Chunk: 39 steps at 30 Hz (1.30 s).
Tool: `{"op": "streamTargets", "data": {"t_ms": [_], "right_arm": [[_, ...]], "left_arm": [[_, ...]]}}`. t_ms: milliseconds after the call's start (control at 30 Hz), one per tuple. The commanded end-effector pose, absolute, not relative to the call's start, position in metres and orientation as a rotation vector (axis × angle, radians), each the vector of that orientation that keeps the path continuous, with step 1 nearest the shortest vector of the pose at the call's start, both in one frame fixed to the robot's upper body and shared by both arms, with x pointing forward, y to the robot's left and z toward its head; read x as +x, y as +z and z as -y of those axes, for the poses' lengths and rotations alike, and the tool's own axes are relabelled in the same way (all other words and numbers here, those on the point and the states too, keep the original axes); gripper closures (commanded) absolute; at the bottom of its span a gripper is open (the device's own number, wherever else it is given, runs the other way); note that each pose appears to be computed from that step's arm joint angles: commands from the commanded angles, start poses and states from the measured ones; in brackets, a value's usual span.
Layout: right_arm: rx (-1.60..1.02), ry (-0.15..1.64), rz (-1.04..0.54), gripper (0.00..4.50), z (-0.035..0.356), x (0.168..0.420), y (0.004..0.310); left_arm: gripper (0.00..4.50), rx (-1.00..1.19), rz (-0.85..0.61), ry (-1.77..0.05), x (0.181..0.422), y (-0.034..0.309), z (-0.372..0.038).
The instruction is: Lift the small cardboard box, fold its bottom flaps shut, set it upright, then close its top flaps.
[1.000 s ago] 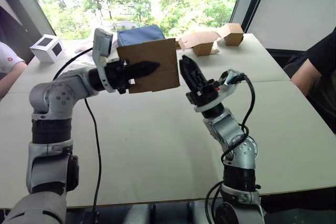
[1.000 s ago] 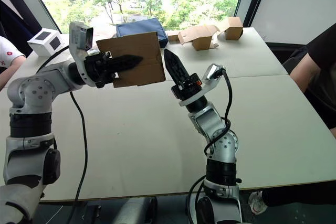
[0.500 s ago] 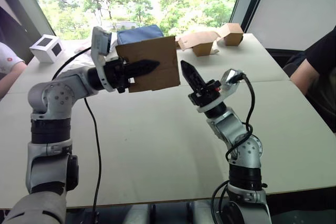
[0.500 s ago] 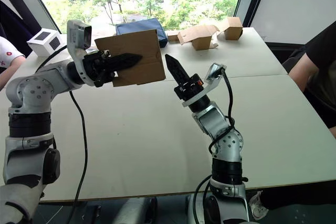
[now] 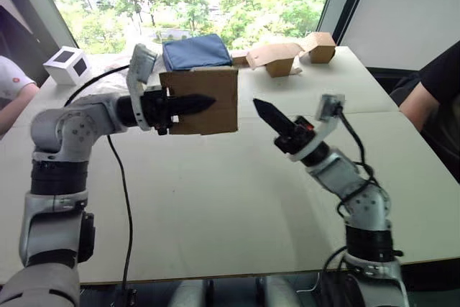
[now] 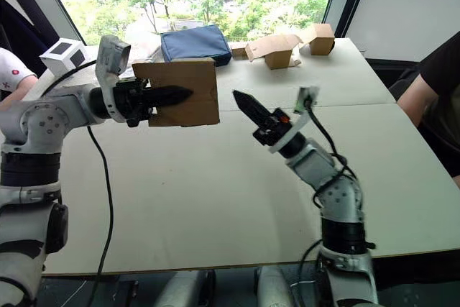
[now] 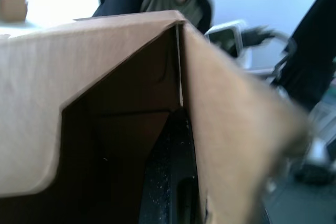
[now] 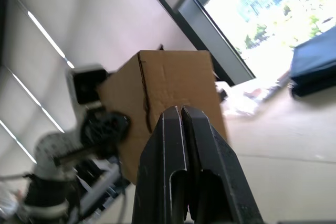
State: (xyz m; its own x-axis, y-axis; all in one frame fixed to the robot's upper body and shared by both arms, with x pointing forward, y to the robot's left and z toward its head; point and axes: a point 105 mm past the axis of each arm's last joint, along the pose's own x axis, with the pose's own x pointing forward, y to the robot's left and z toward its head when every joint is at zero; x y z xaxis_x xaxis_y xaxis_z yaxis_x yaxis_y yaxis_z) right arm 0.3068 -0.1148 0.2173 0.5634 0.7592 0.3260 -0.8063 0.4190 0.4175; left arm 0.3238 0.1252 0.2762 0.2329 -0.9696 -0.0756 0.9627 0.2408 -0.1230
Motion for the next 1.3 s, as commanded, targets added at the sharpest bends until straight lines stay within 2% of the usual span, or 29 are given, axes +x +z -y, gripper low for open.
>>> {"op": "streamTargets", "data": {"t_ms": [33,100,200,367,500,767,933,1100,1200,1300], "right_arm": [[0.283,1.040,0.010,4.46,0.129,0.285,0.211],[0.110,1.041,-0.088,4.46,0.139,0.277,0.194],[-0.007,1.048,-0.153,4.46,0.147,0.269,0.182],[-0.119,1.055,-0.186,4.46,0.144,0.258,0.171],[-0.120,1.049,-0.170,4.46,0.133,0.253,0.169],[-0.118,0.993,-0.166,4.46,0.124,0.249,0.156],[-0.099,0.974,-0.139,4.46,0.122,0.252,0.158],[-0.096,0.956,-0.154,4.46,0.127,0.256,0.151],[-0.092,0.963,-0.156,4.50,0.127,0.258,0.151],[-0.096,0.970,-0.160,4.50,0.127,0.260,0.150]], "left_arm": [[4.50,0.232,-0.253,-1.361,0.320,0.288,-0.124],[4.50,0.428,-0.377,-1.329,0.326,0.278,-0.129],[4.50,0.601,-0.481,-1.339,0.330,0.273,-0.127],[4.50,0.810,-0.717,-1.326,0.330,0.261,-0.111],[4.50,0.895,-0.829,-1.323,0.330,0.248,-0.095],[4.50,1.064,-0.905,-1.388,0.324,0.219,-0.076],[4.50,1.041,-0.911,-1.414,0.327,0.200,-0.060],[4.50,1.001,-0.931,-1.453,0.317,0.192,-0.052],[3.82,0.957,-0.922,-1.472,0.310,0.198,-0.047],[2.62,0.929,-0.902,-1.469,0.309,0.205,-0.043]]}}
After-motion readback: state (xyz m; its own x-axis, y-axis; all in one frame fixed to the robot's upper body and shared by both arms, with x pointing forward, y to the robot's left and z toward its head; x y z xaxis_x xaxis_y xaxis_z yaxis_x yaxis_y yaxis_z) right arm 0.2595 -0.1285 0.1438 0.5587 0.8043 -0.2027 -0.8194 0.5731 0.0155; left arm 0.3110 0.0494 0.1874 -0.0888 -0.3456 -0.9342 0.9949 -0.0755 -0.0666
